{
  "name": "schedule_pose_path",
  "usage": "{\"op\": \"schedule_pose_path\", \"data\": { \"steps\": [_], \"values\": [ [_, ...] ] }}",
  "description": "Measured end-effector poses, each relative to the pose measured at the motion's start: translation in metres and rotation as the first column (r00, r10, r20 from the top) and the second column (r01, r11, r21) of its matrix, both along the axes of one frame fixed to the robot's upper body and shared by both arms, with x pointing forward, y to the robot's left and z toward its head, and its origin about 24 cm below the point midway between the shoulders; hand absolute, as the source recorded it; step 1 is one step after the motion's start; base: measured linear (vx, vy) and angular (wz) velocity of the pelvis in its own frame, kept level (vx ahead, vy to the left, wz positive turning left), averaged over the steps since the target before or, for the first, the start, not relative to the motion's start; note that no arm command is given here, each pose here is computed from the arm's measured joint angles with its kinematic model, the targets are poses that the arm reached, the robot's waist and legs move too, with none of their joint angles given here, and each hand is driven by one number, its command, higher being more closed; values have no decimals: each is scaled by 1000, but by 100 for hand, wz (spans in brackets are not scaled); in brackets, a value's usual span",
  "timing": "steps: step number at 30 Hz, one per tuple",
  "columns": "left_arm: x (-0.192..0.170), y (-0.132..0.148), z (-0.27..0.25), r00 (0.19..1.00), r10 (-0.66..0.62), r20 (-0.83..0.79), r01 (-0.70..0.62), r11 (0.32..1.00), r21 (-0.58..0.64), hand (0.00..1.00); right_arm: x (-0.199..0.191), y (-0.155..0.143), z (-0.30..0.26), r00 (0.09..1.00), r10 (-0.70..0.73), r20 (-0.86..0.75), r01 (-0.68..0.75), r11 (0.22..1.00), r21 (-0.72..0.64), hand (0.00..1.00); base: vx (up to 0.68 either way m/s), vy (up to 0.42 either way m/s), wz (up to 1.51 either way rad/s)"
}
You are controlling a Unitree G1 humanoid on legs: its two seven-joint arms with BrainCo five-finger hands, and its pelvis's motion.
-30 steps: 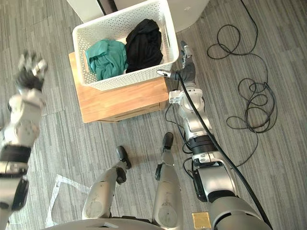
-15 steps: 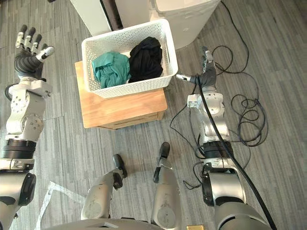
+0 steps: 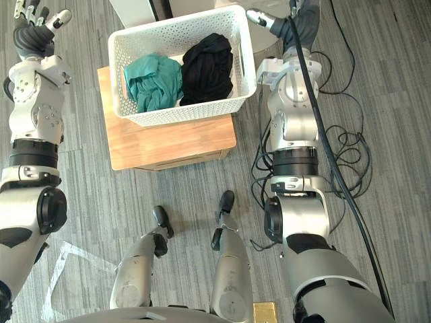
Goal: Pick up the laundry basket with both hands and put the clothes into the washing machine.
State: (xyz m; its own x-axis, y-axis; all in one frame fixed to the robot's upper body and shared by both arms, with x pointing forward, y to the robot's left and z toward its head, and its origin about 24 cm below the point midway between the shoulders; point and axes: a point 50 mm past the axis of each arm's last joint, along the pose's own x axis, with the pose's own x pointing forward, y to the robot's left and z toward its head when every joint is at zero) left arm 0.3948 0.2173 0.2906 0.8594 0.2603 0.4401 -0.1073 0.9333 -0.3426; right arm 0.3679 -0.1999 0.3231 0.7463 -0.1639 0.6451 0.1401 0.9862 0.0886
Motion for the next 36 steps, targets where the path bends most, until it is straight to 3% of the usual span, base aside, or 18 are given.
{"op": "schedule_pose_path", "data": {
  "steps": [7, 14, 36],
  "values": [
    [6, -10, 11, 999, -49, -20, 51, 995, 91, 0, 9, 2, 7, 999, 48, -19, -46, 996, 81, 0, 74, -32, 9],
    [10, -4, 4, 996, 27, -87, -9, 979, 204, 0, 12, 5, 2, 998, 57, -38, -54, 995, 84, 0, 56, -8, -5],
    [15, 14, -35, 973, 53, -224, -18, 988, 154, 0, 18, 4, -2, 995, 56, -79, -51, 996, 68, 0, 43, -20, -4]
  ]
}}
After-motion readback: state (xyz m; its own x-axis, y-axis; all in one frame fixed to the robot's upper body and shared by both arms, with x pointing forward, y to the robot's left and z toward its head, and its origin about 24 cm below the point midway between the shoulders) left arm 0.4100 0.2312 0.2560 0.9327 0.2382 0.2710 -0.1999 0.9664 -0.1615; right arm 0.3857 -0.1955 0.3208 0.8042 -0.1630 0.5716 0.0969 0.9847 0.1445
